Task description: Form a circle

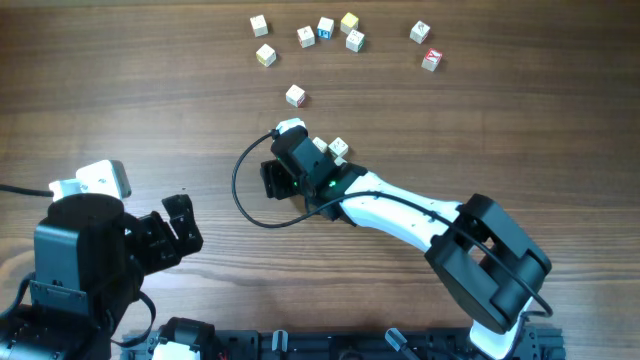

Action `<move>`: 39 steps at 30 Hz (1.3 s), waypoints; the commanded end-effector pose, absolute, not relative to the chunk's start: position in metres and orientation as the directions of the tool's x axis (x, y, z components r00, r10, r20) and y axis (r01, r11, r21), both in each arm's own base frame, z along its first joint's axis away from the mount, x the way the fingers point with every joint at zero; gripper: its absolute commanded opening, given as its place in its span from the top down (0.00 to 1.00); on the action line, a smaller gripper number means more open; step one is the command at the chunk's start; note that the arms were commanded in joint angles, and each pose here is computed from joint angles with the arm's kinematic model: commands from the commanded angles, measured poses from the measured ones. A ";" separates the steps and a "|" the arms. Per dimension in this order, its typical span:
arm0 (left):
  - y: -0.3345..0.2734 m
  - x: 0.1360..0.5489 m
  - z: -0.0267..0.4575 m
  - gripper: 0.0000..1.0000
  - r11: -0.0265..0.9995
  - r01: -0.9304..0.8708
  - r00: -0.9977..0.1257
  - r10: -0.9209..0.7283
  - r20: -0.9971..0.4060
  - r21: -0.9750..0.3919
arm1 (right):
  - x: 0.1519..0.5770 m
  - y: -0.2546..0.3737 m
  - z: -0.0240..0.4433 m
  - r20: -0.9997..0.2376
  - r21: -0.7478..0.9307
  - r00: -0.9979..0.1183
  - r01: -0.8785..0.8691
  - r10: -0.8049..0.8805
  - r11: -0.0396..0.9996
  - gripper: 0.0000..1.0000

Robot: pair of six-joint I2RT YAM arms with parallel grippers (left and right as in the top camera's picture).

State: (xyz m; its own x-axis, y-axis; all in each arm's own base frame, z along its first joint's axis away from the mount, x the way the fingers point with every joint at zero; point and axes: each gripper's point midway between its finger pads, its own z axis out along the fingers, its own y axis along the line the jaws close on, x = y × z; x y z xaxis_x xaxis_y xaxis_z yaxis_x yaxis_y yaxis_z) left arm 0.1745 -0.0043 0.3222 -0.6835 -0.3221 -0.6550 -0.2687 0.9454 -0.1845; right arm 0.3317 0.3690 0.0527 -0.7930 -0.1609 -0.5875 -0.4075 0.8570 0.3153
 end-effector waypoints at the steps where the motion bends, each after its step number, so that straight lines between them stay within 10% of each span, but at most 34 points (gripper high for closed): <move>1: -0.001 0.175 0.323 0.00 0.941 -0.286 -0.674 -0.332 -0.660 -0.181 | 0.340 0.372 0.055 -0.604 0.304 -0.781 -0.409 -0.158 0.861 0.31; 8: -0.001 0.175 0.323 0.00 0.941 -0.286 -0.674 -0.332 -0.660 -0.181 | 0.367 0.346 0.103 -0.591 0.232 -0.797 -0.317 -0.125 0.920 0.94; 39: -0.001 0.175 0.323 0.00 0.941 -0.286 -0.674 -0.332 -0.660 -0.181 | 0.377 0.284 0.064 -0.476 0.182 -0.879 -0.123 -0.022 0.976 0.95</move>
State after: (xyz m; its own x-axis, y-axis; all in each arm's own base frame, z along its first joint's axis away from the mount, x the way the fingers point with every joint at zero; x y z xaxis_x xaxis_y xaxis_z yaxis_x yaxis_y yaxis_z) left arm 0.1745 -0.0043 0.3222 -0.6835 -0.3221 -0.6550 -0.2687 0.9454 -0.1845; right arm 0.3827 0.2863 0.0802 -0.8609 -0.0134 -0.5086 -0.1324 0.9711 0.1986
